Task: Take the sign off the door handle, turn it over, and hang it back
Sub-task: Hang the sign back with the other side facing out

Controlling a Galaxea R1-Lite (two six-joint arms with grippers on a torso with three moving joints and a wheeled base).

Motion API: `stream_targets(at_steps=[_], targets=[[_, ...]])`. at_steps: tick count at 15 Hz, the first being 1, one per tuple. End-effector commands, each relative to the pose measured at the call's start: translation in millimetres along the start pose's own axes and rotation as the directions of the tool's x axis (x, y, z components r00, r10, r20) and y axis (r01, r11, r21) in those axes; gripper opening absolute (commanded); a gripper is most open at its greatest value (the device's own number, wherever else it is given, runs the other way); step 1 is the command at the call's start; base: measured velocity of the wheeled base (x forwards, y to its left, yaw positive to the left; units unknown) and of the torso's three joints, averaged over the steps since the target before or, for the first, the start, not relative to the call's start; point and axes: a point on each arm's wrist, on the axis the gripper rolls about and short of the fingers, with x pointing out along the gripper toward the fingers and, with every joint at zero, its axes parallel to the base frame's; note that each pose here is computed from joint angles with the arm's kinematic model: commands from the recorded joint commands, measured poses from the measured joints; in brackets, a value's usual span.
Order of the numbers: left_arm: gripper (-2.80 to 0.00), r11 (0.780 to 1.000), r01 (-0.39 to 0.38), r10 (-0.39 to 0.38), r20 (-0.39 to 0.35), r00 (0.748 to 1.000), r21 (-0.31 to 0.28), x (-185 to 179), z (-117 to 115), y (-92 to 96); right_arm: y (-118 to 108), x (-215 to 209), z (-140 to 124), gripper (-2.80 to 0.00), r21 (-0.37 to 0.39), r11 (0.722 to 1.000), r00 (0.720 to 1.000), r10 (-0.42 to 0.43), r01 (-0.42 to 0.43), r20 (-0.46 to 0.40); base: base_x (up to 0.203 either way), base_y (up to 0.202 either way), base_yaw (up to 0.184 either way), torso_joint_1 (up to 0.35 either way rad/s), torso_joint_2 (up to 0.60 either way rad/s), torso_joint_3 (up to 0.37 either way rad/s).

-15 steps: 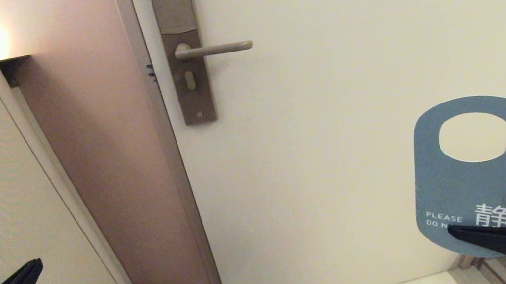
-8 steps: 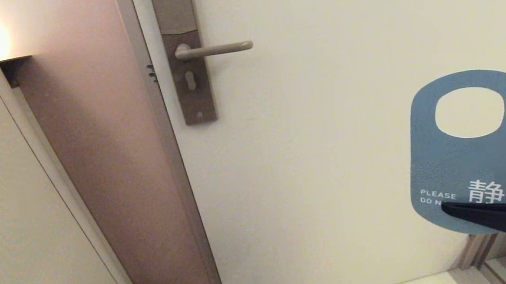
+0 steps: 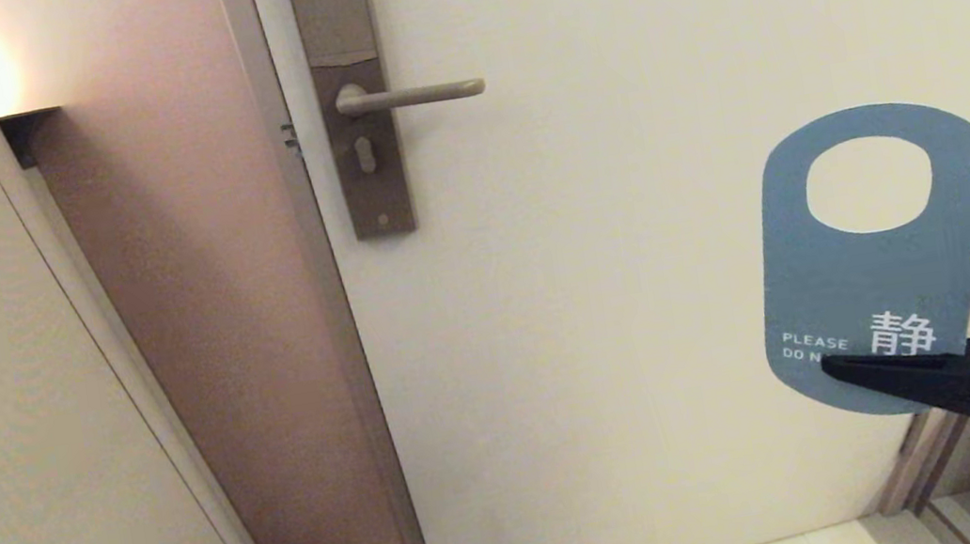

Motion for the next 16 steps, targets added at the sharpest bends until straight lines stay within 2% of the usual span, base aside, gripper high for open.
stream_targets(at_steps=[1, 3, 5, 6, 9, 13, 16], targets=[[-2.80, 0.999, 0.034, -0.033, 0.075, 0.997, -0.015, -7.5, -2.6, -1.1, -3.0, 5.0, 2.6, -2.80, 0.001, 1.000, 1.000, 0.004, -0.004, -0.005, 0.000, 0.000, 0.000, 0.000, 0.00, 0.000], [-2.80, 0.998, 0.054, -0.052, 0.089, 0.995, -0.029, -10.5, -4.2, -1.8, -5.1, 8.2, 5.9, -2.80, 0.001, 1.000, 1.000, 0.004, -0.004, -0.004, 0.000, 0.000, 0.000, 0.000, 0.00, 0.000], [-2.80, 0.999, 0.048, -0.048, 0.128, 0.991, 0.000, -13.9, -5.3, -1.8, -6.2, 9.6, 8.7, -2.80, -0.003, 1.000, 1.000, 0.003, -0.003, 0.000, 0.000, 0.000, 0.000, 0.000, 0.00, 0.000], [-2.80, 0.998, 0.041, -0.047, 0.154, 0.987, 0.041, -16.4, -6.2, -1.9, -6.9, 10.7, 8.7, -2.80, -0.002, 1.000, 1.000, 0.004, -0.004, -0.002, 0.000, 0.000, 0.000, 0.000, 0.00, 0.000], [-2.80, 0.984, -0.026, -0.003, 0.161, 0.987, 0.177, -16.6, -7.0, -0.9, -7.1, 11.1, 8.7, -2.80, -0.005, 1.000, 1.000, 0.004, -0.004, -0.003, 0.000, 0.000, 0.000, 0.000, 0.00, 0.000], [-2.80, 0.971, -0.020, -0.019, 0.159, 0.987, 0.239, -16.3, -7.7, -1.3, -8.3, 13.0, 9.7, -2.80, -0.005, 1.000, 1.000, 0.004, -0.004, -0.004, 0.000, 0.000, 0.000, 0.000, 0.00, 0.000], [-2.80, 0.975, -0.021, -0.015, 0.160, 0.987, 0.223, -16.4, -7.7, -1.2, -10.0, 16.3, 11.7, -2.80, -0.011, 1.000, 1.000, 0.006, -0.006, -0.006, 0.000, 0.000, 0.000, 0.000, 0.00, 0.000]])
